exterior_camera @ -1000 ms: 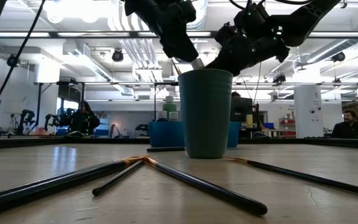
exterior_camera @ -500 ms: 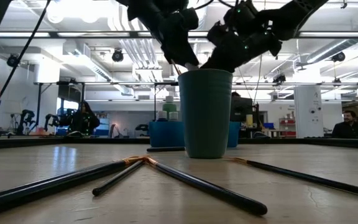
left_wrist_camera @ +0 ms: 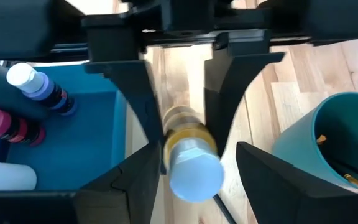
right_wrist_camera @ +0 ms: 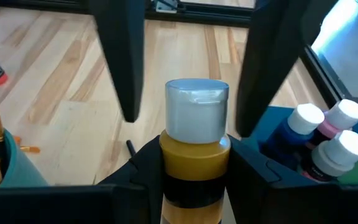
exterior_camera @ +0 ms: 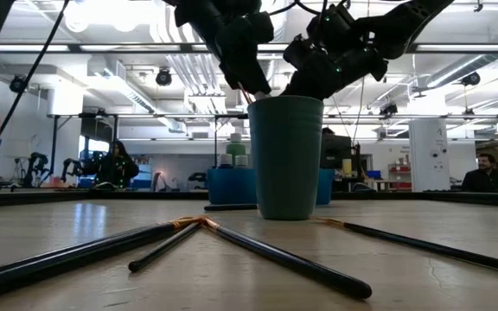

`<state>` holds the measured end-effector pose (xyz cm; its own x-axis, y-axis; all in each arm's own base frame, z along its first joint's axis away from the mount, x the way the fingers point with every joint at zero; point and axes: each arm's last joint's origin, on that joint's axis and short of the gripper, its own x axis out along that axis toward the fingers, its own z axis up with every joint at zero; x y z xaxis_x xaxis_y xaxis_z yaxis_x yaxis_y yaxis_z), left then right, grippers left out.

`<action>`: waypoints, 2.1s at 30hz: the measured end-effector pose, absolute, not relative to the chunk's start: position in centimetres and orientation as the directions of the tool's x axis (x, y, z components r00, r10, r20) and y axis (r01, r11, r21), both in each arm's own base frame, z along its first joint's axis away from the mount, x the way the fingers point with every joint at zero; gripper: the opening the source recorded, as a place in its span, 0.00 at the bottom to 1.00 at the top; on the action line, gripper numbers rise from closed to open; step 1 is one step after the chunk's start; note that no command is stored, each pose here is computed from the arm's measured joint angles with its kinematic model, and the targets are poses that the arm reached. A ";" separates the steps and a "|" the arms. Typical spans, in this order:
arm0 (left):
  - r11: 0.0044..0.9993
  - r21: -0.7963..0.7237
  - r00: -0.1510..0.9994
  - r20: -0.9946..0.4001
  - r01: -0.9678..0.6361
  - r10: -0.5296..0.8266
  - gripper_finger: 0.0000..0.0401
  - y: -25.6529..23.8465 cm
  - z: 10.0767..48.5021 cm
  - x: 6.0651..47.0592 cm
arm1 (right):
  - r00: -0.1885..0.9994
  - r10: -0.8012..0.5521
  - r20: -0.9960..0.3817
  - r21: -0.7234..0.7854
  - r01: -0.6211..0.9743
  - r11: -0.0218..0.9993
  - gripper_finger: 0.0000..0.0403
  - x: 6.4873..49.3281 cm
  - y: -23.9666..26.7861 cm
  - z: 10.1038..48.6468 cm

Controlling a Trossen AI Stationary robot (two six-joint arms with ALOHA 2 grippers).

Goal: Pick & Place Paint Supplies
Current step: Put the yellow paint bottle into the blue bin

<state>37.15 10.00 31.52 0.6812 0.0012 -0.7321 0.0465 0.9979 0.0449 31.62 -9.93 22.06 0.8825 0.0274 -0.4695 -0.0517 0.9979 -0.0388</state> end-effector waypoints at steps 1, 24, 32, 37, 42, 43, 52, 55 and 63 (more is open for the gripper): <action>0.998 0.045 0.679 -0.734 0.046 0.002 0.53 10.0 31.5 37.1 | 0.883 0.030 -0.469 -0.039 -0.055 0.998 0.30 31.7 -9.8 22.1; 0.998 0.043 0.656 -0.755 0.047 0.002 0.48 10.0 31.1 37.1 | 0.886 0.039 -0.461 -0.048 -0.069 0.997 0.30 31.9 -9.5 22.6; 0.996 0.060 0.658 -0.753 0.061 0.005 0.30 10.0 31.2 37.1 | 0.883 0.036 -0.467 -0.039 -0.062 0.997 0.30 31.9 -9.5 22.5; 0.996 0.065 0.659 -0.752 0.066 0.005 0.30 10.0 31.2 37.1 | 0.882 0.037 -0.470 -0.039 -0.062 0.997 0.30 31.9 -9.5 22.5; 0.995 0.067 0.660 -0.751 0.072 0.003 0.30 10.0 31.2 37.1 | 0.882 0.033 -0.471 -0.039 -0.058 0.998 0.31 31.9 -9.5 22.5; 0.995 0.068 0.660 -0.751 0.075 0.002 0.30 10.0 31.2 37.1 | 0.882 0.033 -0.471 -0.040 -0.058 0.998 0.34 31.9 -9.5 22.5; 0.996 0.065 0.668 -0.744 0.053 0.013 0.30 10.7 31.8 36.9 | 0.845 -0.100 -0.526 -0.086 0.064 0.994 0.58 30.7 -9.5 23.4; 0.997 0.061 0.663 -0.748 0.035 0.023 0.30 11.4 32.2 36.6 | 0.811 -0.172 -0.560 -0.102 0.138 0.985 0.63 29.6 -9.4 24.2; 0.996 0.082 0.692 -0.717 -0.039 0.087 0.30 13.9 34.1 35.9 | 0.694 -0.368 -0.619 -0.162 0.345 0.924 0.70 25.5 -9.5 26.8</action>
